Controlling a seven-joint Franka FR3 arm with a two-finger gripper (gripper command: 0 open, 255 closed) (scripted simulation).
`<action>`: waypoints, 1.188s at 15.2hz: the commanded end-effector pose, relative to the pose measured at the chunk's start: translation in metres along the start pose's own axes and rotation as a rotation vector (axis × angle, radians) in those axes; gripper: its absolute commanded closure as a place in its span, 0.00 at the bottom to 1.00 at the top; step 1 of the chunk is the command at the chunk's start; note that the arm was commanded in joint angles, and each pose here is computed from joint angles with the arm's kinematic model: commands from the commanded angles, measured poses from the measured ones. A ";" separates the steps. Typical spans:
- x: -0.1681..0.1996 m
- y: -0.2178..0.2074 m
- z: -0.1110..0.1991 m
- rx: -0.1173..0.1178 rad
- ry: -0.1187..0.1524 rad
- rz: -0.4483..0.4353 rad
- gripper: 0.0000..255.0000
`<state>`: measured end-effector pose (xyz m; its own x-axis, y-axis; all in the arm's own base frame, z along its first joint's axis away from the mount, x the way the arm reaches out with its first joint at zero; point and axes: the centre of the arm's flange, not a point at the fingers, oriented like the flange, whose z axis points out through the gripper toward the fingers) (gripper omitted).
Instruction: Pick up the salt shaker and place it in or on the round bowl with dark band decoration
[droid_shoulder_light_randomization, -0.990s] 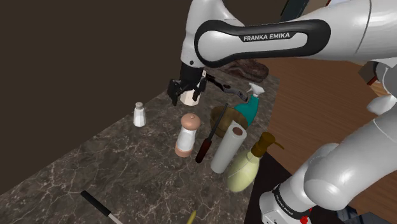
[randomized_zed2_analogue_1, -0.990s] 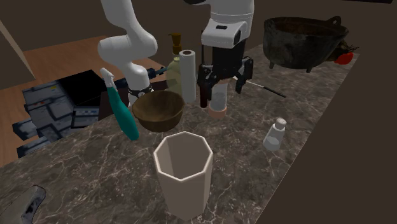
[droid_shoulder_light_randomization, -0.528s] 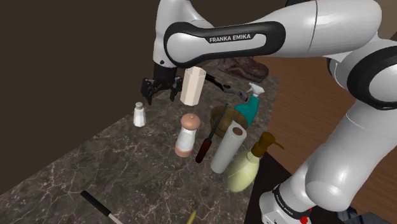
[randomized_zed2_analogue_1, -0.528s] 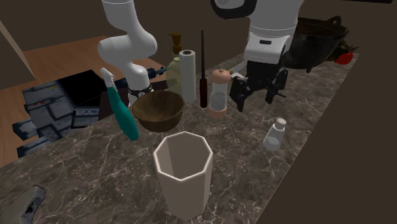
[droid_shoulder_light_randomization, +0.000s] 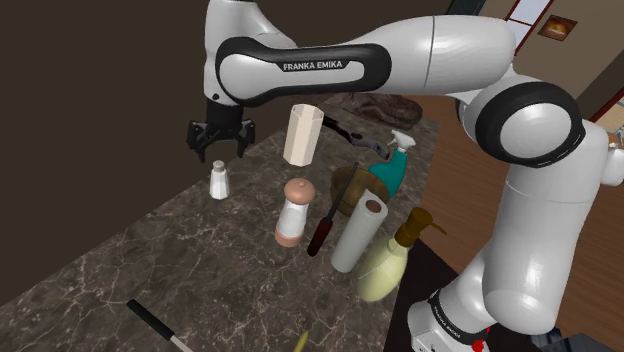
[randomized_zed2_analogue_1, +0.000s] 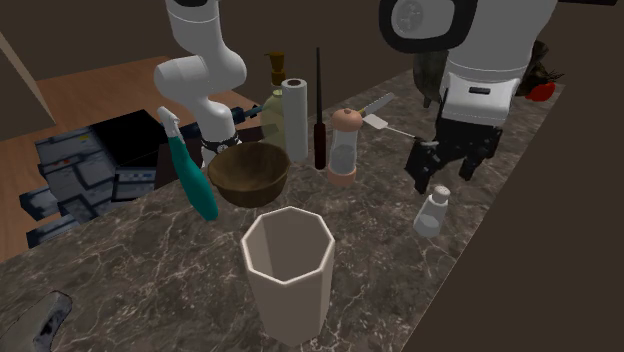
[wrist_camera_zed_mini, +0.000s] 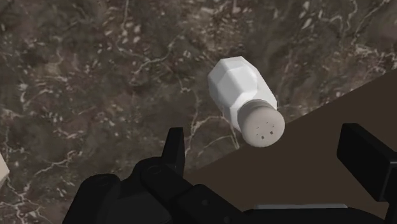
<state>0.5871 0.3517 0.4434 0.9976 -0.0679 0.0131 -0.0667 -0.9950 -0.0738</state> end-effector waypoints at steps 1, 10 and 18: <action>0.000 -0.003 0.011 0.001 0.001 0.000 0.00; 0.000 -0.003 0.035 0.001 0.001 0.000 0.00; 0.000 -0.003 0.035 0.001 0.001 0.000 1.00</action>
<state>0.5880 0.3567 0.4089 0.9975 -0.0687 0.0146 -0.0674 -0.9949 -0.0747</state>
